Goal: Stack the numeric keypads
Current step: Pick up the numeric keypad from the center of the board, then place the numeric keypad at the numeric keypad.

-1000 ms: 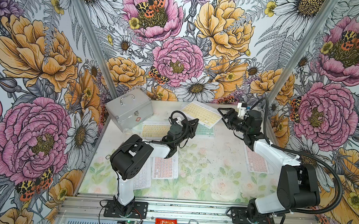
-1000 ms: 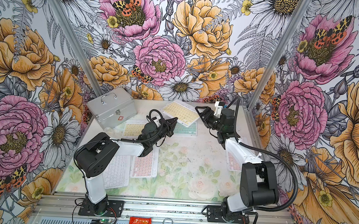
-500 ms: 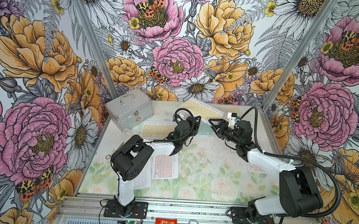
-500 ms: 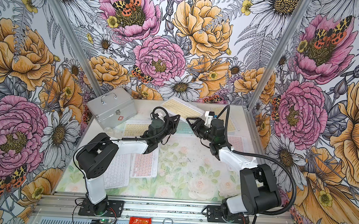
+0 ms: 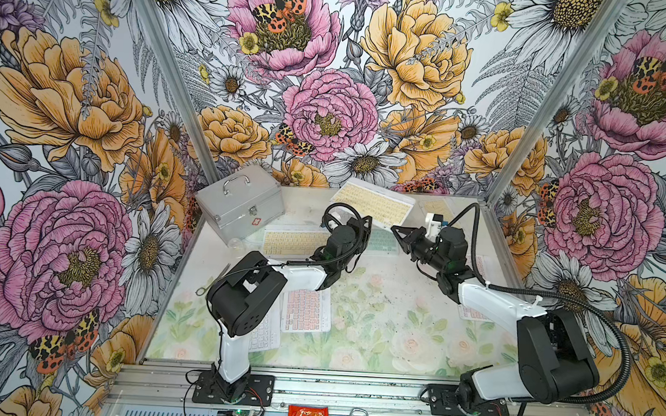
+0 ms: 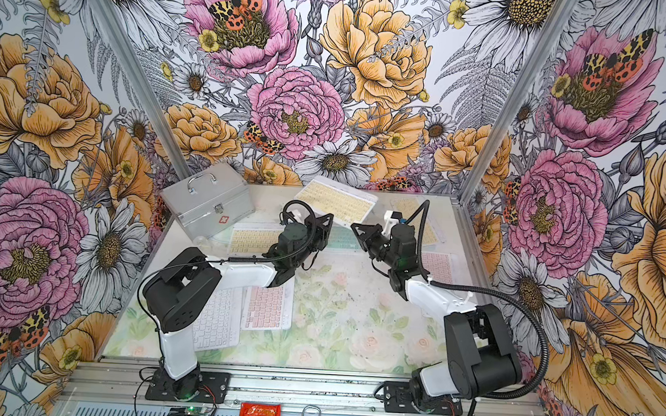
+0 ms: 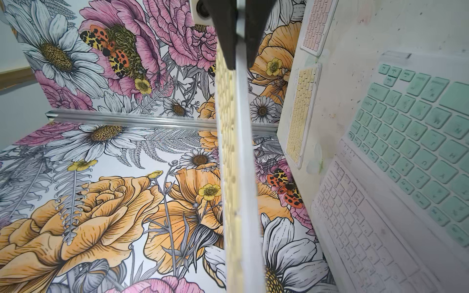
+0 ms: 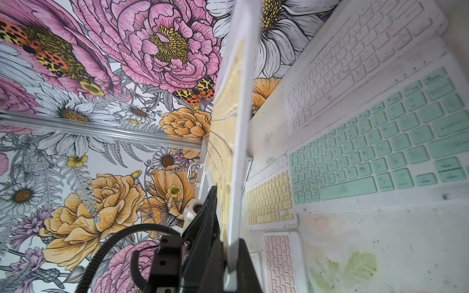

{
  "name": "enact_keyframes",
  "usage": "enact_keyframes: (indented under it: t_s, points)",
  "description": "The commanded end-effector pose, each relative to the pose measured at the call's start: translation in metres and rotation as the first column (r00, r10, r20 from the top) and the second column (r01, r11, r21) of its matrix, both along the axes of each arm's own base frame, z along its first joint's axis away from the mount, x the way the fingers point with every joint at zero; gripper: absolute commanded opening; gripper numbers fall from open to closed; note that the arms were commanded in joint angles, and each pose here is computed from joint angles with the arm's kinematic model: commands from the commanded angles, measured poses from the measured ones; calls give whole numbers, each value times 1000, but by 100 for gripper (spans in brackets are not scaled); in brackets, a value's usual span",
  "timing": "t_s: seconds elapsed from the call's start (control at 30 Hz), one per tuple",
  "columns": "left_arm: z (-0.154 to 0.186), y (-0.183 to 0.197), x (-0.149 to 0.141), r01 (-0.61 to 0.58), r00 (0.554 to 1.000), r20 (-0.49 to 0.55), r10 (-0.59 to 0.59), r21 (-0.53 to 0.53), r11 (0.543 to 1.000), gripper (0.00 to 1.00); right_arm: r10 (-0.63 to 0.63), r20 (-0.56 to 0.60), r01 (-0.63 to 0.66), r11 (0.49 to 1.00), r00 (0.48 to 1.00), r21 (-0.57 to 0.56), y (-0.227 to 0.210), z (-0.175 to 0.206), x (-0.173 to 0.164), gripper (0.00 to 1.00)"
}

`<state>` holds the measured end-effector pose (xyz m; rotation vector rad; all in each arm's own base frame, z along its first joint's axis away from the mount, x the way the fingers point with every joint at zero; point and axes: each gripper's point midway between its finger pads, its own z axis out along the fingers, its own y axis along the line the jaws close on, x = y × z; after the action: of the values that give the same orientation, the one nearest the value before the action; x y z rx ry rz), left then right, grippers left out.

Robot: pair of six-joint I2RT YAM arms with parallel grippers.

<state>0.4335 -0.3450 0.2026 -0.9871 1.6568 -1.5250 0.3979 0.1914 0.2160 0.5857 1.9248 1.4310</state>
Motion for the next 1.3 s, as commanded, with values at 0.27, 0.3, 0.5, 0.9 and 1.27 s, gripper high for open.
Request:
enact_keyframes:
  t_s: [0.27,0.3,0.5,0.9,1.27]
  points:
    - [-28,7,-23,148,989,-29,-145,109,983,99,55,119,-43,994,991,-103,-10,-2,18,0]
    - [-40,12,-26,170,985,-54,-164,134,976,99,65,122,-51,992,990,-113,-11,-2,20,0]
    - [-66,62,-47,264,958,-175,-225,246,933,99,143,148,-121,982,979,-147,-10,-1,26,0]
    - [-96,110,-2,305,935,-277,-220,319,897,99,141,105,-128,984,984,-125,-3,-38,45,0]
    - [-125,116,38,328,923,-334,-192,419,847,99,140,55,-132,984,989,-123,-15,-68,55,0]
